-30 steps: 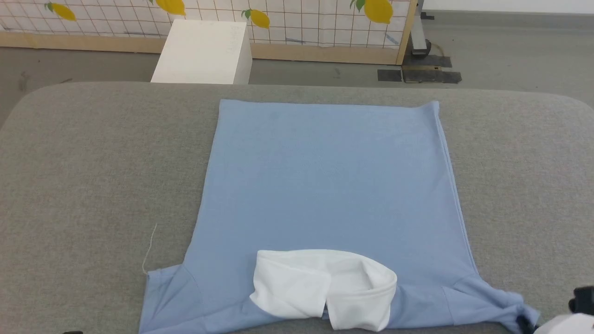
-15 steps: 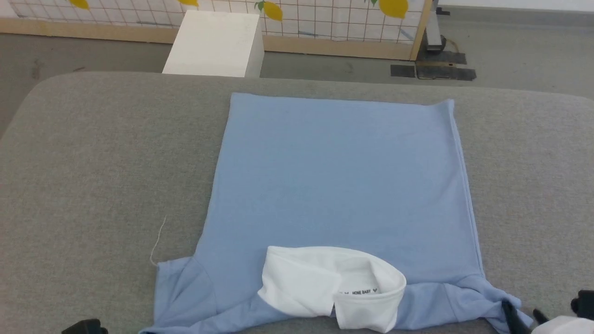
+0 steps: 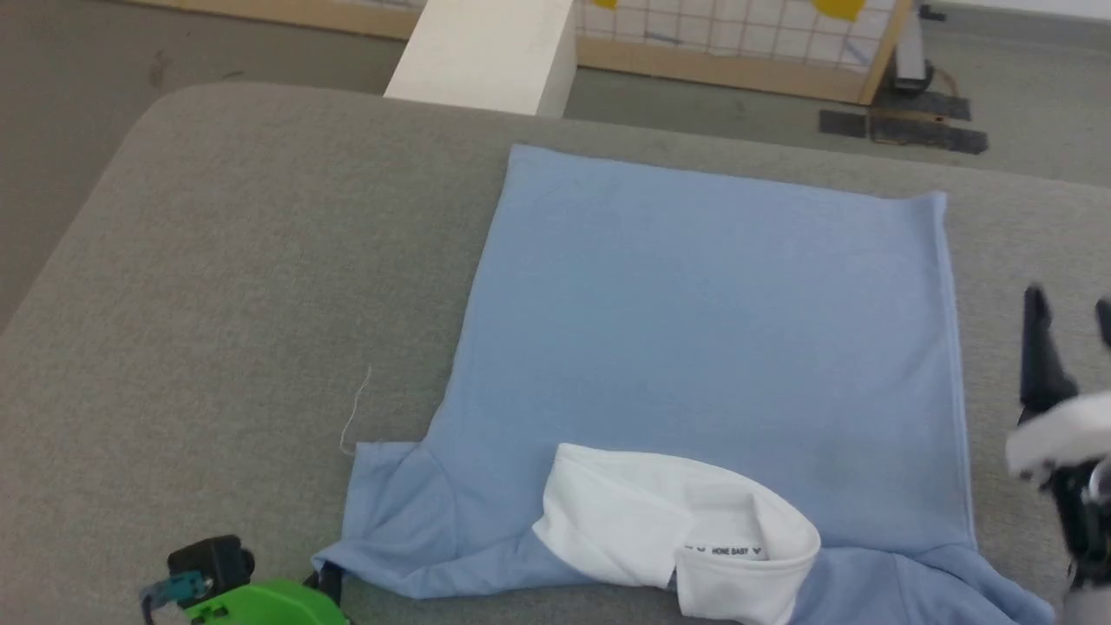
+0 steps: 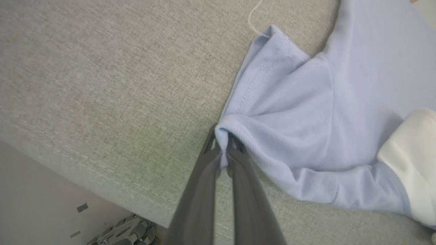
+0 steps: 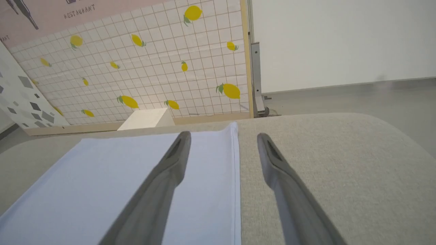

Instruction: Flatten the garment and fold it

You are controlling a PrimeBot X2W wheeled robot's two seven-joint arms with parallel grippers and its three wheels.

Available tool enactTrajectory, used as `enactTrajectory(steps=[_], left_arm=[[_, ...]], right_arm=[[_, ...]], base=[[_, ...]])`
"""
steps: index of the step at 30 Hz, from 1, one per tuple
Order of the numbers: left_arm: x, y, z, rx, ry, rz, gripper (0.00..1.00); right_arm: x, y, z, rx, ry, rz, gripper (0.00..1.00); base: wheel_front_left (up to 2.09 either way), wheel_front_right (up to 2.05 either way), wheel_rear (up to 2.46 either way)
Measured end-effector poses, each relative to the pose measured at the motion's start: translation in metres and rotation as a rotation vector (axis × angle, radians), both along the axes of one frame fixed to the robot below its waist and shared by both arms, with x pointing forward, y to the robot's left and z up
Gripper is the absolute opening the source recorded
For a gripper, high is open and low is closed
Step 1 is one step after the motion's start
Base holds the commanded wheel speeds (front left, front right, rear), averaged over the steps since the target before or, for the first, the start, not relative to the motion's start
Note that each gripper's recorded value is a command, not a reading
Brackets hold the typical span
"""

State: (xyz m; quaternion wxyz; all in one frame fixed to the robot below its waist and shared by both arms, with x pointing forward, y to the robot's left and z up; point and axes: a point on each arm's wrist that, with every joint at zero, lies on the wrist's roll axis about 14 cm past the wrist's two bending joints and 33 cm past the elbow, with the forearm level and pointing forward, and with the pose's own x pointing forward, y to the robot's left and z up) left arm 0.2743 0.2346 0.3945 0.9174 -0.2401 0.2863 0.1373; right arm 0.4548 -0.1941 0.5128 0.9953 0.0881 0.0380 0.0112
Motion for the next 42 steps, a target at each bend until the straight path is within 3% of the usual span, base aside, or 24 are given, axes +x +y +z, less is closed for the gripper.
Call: enactTrajectory(steps=[5,15,26,27,28,29,30,31,37,42], left_arm=[[0.009,-0.003,0.004,0.005,-0.016,0.000,0.00],[0.027,-0.007,-0.008,0.001,0.002,0.033,0.00],[0.033,-0.004,-0.033,0.005,0.055,0.065,0.00],[0.033,-0.003,-0.034,0.008,0.057,0.068,0.00],[0.033,-0.003,-0.035,0.009,0.058,0.070,0.00],[0.033,-0.002,-0.036,0.011,0.059,0.072,0.00],[0.033,-0.002,-0.036,0.012,0.060,0.074,0.00],[0.033,-0.002,-0.037,0.013,0.060,0.077,0.00],[0.032,0.001,-0.033,0.015,0.047,0.081,0.00],[0.028,0.001,-0.026,0.014,0.036,0.071,0.00]], right_arm=[[0.062,0.000,0.005,-0.042,0.007,0.008,1.00],[0.157,0.007,-0.039,-0.102,0.277,0.019,1.00],[0.175,0.017,-0.138,-0.214,0.689,0.037,1.00],[0.173,0.016,-0.146,-0.222,0.727,0.031,0.80],[0.172,0.015,-0.150,-0.218,0.745,0.027,0.48],[0.172,0.016,-0.152,-0.215,0.755,0.024,0.38],[0.173,0.016,-0.153,-0.215,0.762,0.020,0.15],[0.174,0.018,-0.153,-0.219,0.764,0.021,0.00],[0.163,0.024,-0.143,-0.192,0.681,0.030,0.00],[0.151,0.016,-0.111,-0.160,0.440,0.012,0.00]], base=[[0.00,0.00,0.00],[0.00,0.00,0.00],[0.00,0.00,0.00],[0.00,0.00,0.00],[0.00,0.00,0.00],[0.00,0.00,0.00],[0.00,0.00,0.00],[0.00,0.00,0.00],[0.00,0.00,0.00],[0.00,0.00,0.00]])
